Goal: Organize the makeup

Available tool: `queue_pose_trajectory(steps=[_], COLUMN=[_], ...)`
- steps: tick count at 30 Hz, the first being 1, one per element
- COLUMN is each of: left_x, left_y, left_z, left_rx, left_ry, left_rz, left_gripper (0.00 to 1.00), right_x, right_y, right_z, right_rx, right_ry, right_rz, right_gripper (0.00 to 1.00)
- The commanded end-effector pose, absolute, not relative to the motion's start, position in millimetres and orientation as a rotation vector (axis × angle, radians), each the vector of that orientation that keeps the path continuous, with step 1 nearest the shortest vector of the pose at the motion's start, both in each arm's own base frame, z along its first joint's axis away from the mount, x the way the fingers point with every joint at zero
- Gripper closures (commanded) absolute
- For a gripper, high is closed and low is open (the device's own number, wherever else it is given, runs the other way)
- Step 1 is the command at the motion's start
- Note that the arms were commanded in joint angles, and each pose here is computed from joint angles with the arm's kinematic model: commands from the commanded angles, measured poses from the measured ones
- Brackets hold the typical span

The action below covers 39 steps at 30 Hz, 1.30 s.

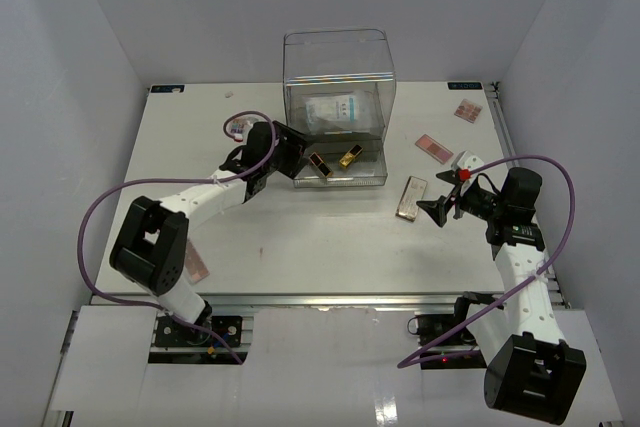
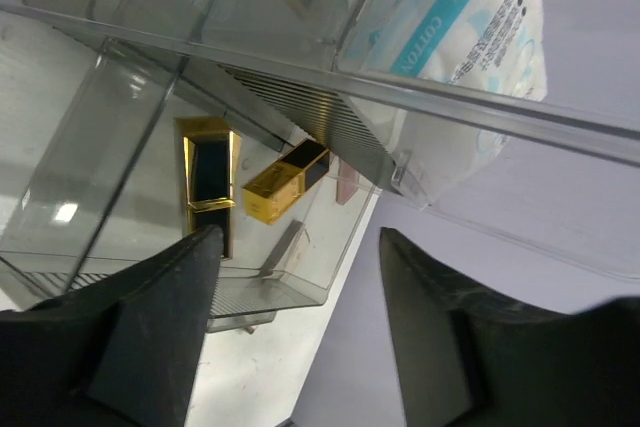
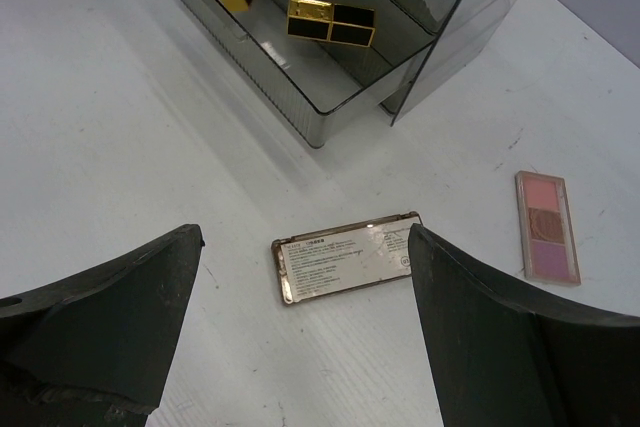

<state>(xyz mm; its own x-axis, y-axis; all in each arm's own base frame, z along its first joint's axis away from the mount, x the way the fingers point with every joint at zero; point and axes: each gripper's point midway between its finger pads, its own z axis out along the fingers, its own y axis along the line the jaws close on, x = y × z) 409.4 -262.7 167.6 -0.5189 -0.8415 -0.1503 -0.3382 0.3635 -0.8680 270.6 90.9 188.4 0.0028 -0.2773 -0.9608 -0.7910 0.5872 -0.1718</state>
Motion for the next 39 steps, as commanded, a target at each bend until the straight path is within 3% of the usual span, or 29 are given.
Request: queue_pose_trajectory(steps=[1,8,12,14,16,19,22,26,33,39], left_x=[412,369,315,296,288,275,275,278,275,275], left_y=[-267,-283,-283,-276,-261,-226,-200,-181,-169,-171], left_z=[208,266,291,286,269,229,209,214,229,231], left_rx=[-0.949,-0.494,0.045,0.257,0.402,0.424,0.391,0.346,0.308,0.314], left_ry=[1.935,1.86,1.808,1.809,1.816,1.903,1.903,1.852,1.789,1.788], left_rz=[-1.187,-1.377,-1.37,-1.283,-1.114,-0.893,-0.731,-0.628,-0.586,-0.604], left_gripper=[0.23,0.26,0.35,0.41,0.44,0.44,0.44,0.42,0.36,0.36], right_x=[263,233,213,209,211,206,217,244,322,373], right_y=[98,116,135,149,164,196,218,245,268,272], right_z=[187,186,181,181,174,161,145,119,85,100], right_rx=[-0.981,-1.133,-1.283,-1.395,-1.51,-1.691,-1.81,-1.914,-1.832,-1.66], right_ry=[1.52,1.393,1.271,1.207,1.207,1.177,1.229,1.326,1.595,1.627], right_rz=[0.544,0.645,0.664,0.641,0.594,0.595,0.599,0.566,0.344,0.128], right_gripper=[0.1,0.09,0.01,0.13,0.2,0.3,0.47,0.62,0.69,0.62])
